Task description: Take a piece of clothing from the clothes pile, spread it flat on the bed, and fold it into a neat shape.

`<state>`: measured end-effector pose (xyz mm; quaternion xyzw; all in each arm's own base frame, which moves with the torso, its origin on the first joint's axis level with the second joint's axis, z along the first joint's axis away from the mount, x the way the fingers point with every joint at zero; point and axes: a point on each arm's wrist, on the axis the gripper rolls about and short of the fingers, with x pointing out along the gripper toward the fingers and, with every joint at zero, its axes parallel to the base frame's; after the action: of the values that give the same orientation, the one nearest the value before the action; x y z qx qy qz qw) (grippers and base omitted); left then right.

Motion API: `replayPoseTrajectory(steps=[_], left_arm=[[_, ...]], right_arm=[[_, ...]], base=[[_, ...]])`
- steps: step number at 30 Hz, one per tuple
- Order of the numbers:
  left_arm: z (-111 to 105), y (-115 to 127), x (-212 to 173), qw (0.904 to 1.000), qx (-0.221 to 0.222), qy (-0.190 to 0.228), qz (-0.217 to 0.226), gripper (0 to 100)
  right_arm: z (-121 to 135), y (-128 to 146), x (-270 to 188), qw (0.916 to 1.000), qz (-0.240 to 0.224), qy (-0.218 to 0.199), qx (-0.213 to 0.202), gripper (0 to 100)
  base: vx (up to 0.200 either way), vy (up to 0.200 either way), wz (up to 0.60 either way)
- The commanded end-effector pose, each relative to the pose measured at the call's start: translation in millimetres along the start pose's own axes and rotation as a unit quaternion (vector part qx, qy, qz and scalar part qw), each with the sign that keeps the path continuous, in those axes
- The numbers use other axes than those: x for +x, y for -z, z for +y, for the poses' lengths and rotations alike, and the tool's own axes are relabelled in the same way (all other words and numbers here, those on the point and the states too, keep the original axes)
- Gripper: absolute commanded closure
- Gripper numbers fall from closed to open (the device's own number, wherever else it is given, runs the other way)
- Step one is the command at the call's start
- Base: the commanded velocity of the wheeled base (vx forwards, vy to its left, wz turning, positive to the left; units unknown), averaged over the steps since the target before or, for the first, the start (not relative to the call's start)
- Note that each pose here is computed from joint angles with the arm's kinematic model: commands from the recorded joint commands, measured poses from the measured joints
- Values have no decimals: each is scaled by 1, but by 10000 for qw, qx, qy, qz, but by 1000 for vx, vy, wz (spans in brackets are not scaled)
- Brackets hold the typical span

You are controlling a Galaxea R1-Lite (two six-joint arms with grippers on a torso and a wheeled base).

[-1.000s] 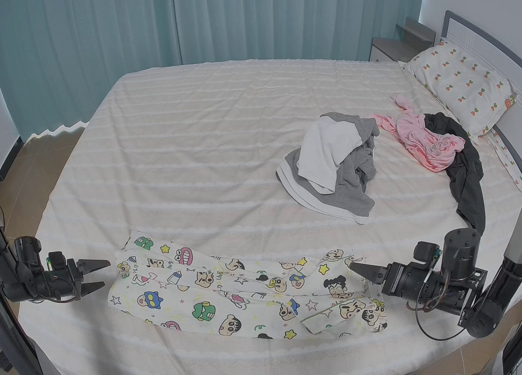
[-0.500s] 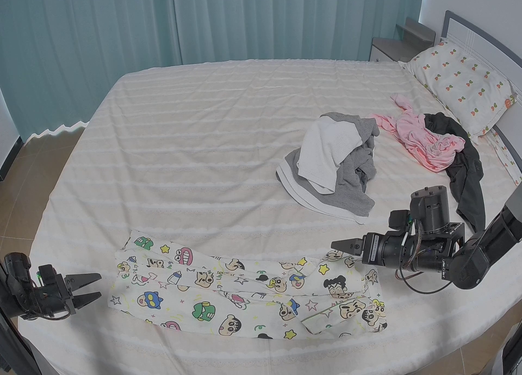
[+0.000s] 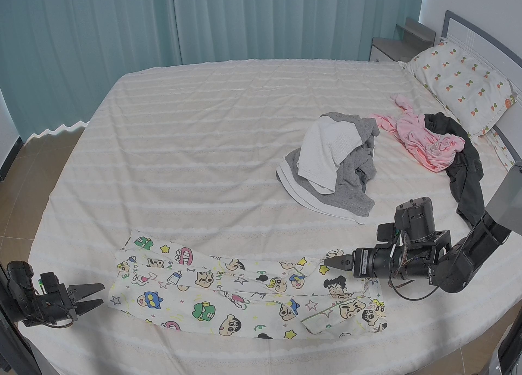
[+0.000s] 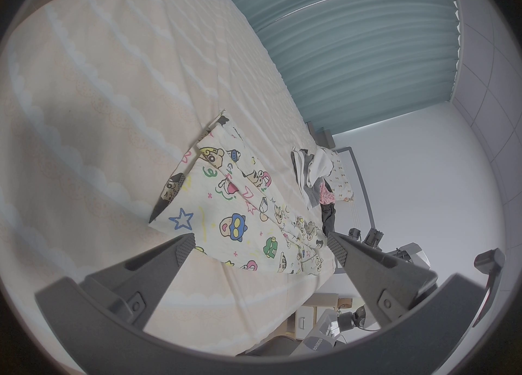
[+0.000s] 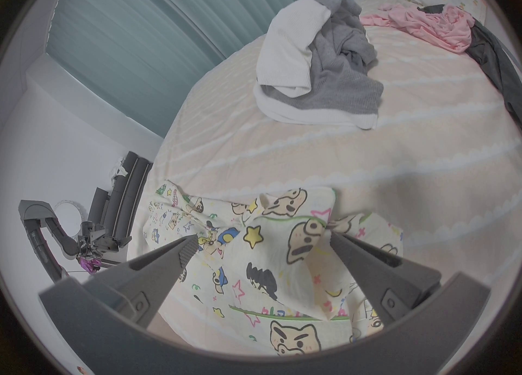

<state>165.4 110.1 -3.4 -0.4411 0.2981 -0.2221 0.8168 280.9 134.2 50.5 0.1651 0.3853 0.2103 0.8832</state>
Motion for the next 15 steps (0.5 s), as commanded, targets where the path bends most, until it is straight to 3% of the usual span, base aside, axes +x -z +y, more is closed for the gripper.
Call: replayPoseTrajectory(steps=[1,9,15], left_arm=[[1,1,1,10000,-38,4,17,0],[1,1,1,10000,-30,-4,17,0],[1,1,1,10000,-37,-4,22,0]], right_arm=[[-2,10,8,9998,220,36,-11,100],[-7,22,14,9989,453,140,46,100],[-8,35,-9,9998,207,-26,21,100]], base=[[0,0,0],[0,0,0],[0,0,0]])
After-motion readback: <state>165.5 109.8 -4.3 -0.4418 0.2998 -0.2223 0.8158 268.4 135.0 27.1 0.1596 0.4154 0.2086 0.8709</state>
